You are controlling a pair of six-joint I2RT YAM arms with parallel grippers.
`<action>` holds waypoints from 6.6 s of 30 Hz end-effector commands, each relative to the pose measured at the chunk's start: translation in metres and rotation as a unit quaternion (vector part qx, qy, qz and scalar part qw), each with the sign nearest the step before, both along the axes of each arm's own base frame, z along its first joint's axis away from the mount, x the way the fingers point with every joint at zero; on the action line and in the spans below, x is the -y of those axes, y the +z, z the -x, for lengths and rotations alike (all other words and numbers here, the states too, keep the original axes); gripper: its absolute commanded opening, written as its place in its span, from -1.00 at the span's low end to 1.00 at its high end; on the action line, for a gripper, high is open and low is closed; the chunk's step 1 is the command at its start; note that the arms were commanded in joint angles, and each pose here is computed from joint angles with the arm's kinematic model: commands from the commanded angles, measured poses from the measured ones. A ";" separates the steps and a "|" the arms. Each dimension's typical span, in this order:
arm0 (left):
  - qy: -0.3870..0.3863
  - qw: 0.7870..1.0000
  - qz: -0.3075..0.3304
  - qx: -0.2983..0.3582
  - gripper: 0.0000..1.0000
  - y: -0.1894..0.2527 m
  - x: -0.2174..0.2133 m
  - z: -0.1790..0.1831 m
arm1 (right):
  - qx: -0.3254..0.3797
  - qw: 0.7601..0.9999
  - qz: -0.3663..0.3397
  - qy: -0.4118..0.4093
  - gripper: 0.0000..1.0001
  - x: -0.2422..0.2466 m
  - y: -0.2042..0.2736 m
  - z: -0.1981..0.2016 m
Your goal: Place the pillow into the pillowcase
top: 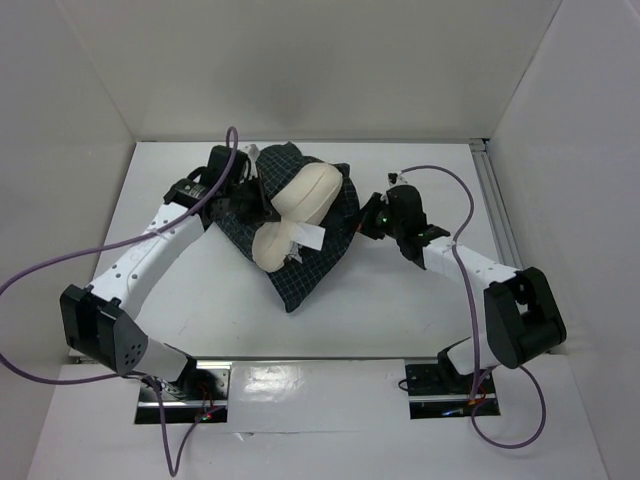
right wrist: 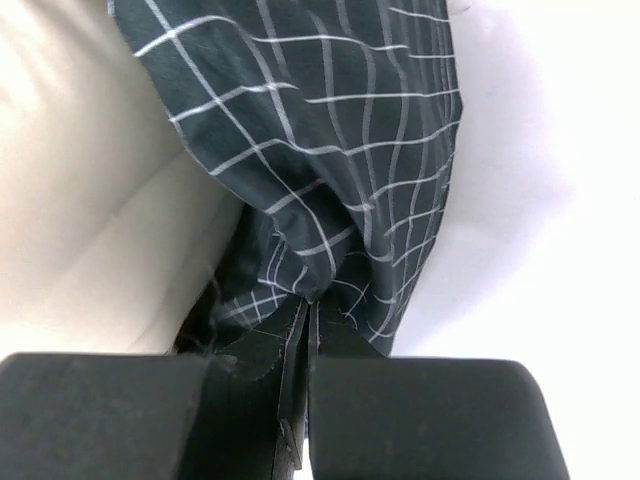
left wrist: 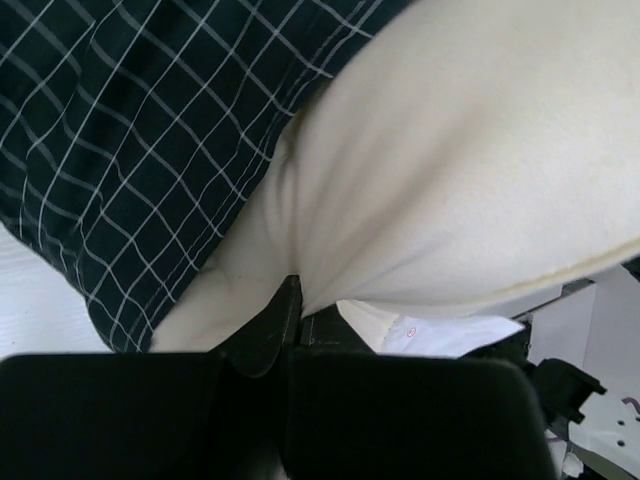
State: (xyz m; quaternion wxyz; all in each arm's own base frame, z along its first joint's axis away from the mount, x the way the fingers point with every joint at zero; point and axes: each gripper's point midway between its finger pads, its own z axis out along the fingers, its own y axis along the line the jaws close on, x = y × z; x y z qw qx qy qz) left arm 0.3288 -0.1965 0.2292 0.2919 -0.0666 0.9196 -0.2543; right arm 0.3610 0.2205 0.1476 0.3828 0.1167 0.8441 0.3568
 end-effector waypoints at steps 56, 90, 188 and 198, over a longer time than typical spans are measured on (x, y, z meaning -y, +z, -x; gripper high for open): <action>-0.070 0.965 -0.242 0.075 0.86 -0.025 0.098 0.003 | -0.055 0.981 0.049 0.181 -1.00 -0.038 -0.060 0.002; -0.135 0.988 0.003 0.069 -1.00 0.018 0.073 -0.056 | -0.006 0.997 -0.014 0.078 -0.04 -0.012 -0.009 -0.005; -0.229 0.921 -0.187 -0.255 -1.00 -0.243 0.041 0.046 | 0.328 0.941 -0.085 -0.012 -1.00 0.040 0.259 -0.076; -0.087 0.961 -0.156 -0.213 -1.00 -0.207 0.052 -0.016 | 0.238 0.955 0.041 0.171 -1.00 0.019 0.168 -0.007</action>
